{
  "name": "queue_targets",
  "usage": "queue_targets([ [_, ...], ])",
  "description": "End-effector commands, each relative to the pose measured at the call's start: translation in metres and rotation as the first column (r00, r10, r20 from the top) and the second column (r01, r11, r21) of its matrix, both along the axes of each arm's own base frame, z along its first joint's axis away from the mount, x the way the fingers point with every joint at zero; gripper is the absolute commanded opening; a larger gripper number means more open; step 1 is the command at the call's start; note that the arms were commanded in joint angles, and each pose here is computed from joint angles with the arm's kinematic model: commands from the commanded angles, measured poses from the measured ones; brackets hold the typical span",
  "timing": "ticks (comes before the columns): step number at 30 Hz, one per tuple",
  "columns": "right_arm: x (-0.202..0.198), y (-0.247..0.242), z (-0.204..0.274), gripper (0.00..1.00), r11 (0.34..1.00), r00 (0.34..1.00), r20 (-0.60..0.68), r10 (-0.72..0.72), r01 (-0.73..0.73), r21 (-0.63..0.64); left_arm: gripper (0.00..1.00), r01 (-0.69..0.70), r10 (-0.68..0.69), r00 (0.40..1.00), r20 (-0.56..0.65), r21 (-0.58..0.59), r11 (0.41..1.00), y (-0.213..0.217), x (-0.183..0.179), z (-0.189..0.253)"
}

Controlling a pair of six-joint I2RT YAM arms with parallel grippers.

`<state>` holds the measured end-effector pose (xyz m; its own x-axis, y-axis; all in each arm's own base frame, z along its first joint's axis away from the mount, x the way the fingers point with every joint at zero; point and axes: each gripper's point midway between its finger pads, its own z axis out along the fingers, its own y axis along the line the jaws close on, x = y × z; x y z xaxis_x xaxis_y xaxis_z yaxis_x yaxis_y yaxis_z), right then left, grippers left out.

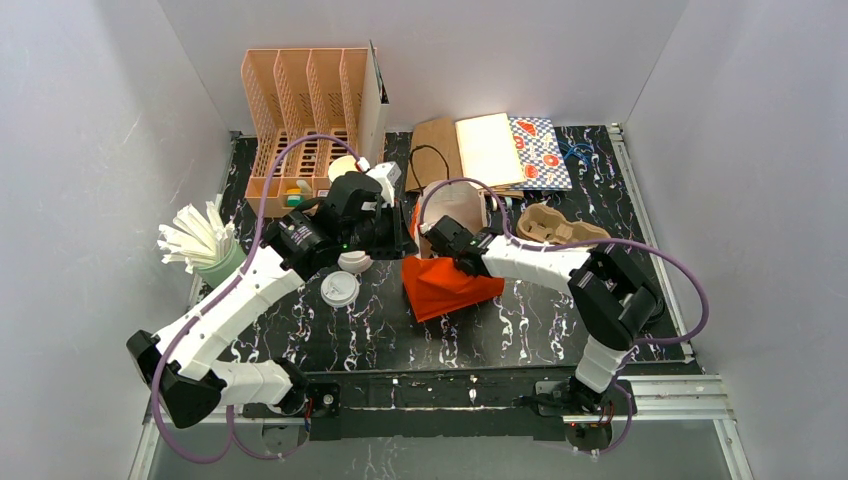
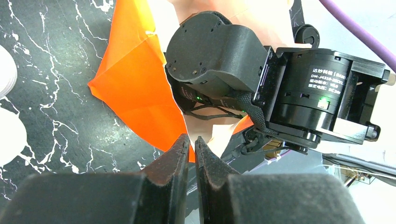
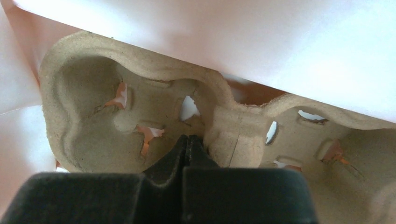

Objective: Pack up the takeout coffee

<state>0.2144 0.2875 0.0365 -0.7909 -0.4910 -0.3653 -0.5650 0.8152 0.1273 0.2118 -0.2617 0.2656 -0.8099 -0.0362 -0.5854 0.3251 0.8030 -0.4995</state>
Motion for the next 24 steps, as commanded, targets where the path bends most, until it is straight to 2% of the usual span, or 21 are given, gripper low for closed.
queue_targets([
  [1, -0.009, -0.024, -0.016, 0.01, 0.993, 0.999, -0.046, -0.014, 0.008, -0.12, 0.09, 0.01, -0.01, 0.999, 0.031, 0.0, 1.0, 0.002, 0.0, 0.013],
  [5, 0.0, -0.01, 0.027, 0.03, 0.999, 1.0, 0.003, -0.002, 0.002, -0.047, 0.09, 0.013, -0.013, 1.0, 0.022, 0.018, 1.0, 0.002, 0.0, 0.006],
  [8, 0.007, 0.002, 0.067, 0.19, 1.0, 0.999, 0.052, 0.011, -0.013, 0.025, 0.09, 0.012, -0.012, 1.0, 0.02, 0.027, 1.0, 0.003, 0.0, 0.003],
  [13, 0.016, 0.009, 0.114, 0.36, 0.994, 0.991, 0.134, 0.012, -0.026, 0.104, 0.11, 0.007, -0.008, 1.0, 0.028, 0.037, 0.999, 0.004, 0.002, 0.003],
  [16, 0.026, 0.008, 0.136, 0.5, 0.993, 0.981, 0.191, -0.018, -0.004, 0.116, 0.14, 0.008, -0.009, 0.999, 0.034, 0.046, 0.999, 0.005, 0.003, 0.003],
  [21, 0.044, 0.003, 0.185, 0.54, 0.989, 0.948, 0.306, -0.086, 0.044, 0.141, 0.23, -0.01, 0.006, 0.999, 0.051, 0.062, 0.998, 0.011, 0.005, 0.008],
  [24, 0.057, -0.012, 0.213, 0.56, 0.986, 0.921, 0.362, -0.142, 0.1, 0.131, 0.37, -0.03, 0.026, 0.997, 0.074, 0.064, 0.997, 0.016, 0.006, 0.017],
])
